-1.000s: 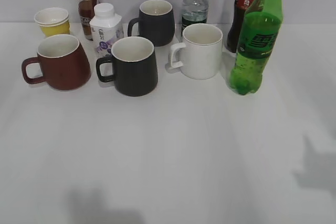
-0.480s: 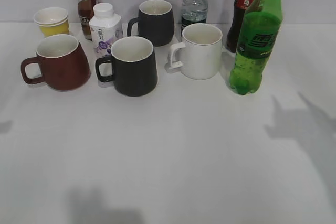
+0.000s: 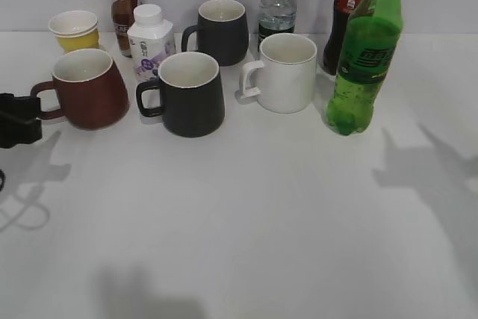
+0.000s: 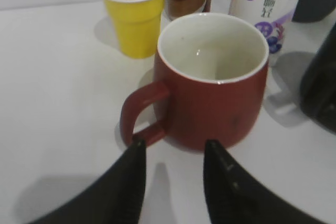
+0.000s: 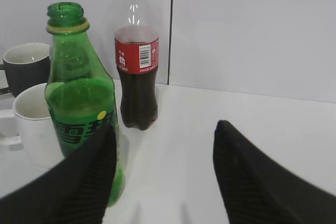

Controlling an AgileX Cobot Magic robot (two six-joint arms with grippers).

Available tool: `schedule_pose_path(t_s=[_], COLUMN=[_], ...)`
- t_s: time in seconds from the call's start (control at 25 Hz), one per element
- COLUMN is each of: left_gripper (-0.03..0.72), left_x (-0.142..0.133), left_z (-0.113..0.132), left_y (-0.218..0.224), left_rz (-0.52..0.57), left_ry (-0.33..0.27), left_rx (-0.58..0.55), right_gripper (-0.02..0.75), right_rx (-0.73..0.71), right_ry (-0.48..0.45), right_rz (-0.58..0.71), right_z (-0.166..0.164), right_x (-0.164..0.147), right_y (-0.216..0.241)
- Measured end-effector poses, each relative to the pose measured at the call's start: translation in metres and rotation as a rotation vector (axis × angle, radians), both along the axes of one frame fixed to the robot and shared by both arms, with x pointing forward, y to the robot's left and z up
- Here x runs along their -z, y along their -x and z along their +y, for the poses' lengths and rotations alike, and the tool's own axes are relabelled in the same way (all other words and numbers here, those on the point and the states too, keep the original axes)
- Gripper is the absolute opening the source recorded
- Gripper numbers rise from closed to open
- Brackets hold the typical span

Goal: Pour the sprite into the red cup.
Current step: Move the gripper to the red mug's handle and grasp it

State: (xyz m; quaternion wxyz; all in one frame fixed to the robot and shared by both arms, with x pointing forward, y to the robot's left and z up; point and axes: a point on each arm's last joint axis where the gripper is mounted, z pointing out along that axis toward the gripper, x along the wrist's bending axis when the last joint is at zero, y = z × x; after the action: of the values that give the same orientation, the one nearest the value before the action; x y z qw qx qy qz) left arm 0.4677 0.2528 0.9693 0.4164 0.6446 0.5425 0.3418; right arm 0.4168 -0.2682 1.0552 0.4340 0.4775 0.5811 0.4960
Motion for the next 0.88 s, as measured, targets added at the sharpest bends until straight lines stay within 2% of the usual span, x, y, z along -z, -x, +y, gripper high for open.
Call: schedule_pose_path(t_s=[0.28, 0.52, 0.76, 0.88], left_gripper=[0.366, 0.372, 0.368, 0.367], left_x=[0.014, 0.032, 0.036, 0.042], left_z=[-0.002, 0.001, 0.013, 0.012], left_y=[-0.017, -0.023, -0.028, -0.031], left_rz=[-0.1, -0.06, -0.08, -0.091], left_ry=[0.017, 0.023, 0.016, -0.016], left_rx=[-0.03, -0.075, -0.121, -0.071], right_gripper=[0.442, 0.442, 0.44, 0.44], right_rx=[0.0, 0.0, 0.0, 0.0], right_ry=[-0.001, -0.001, -0.001, -0.001], right_rz=[-0.009, -0.01, -0.01, -0.012], right_z=[0.0, 0.0, 0.0, 0.0], right_x=[-0.001, -0.001, -0.001, -0.001], right_y=[0.0, 0.0, 0.0, 0.0])
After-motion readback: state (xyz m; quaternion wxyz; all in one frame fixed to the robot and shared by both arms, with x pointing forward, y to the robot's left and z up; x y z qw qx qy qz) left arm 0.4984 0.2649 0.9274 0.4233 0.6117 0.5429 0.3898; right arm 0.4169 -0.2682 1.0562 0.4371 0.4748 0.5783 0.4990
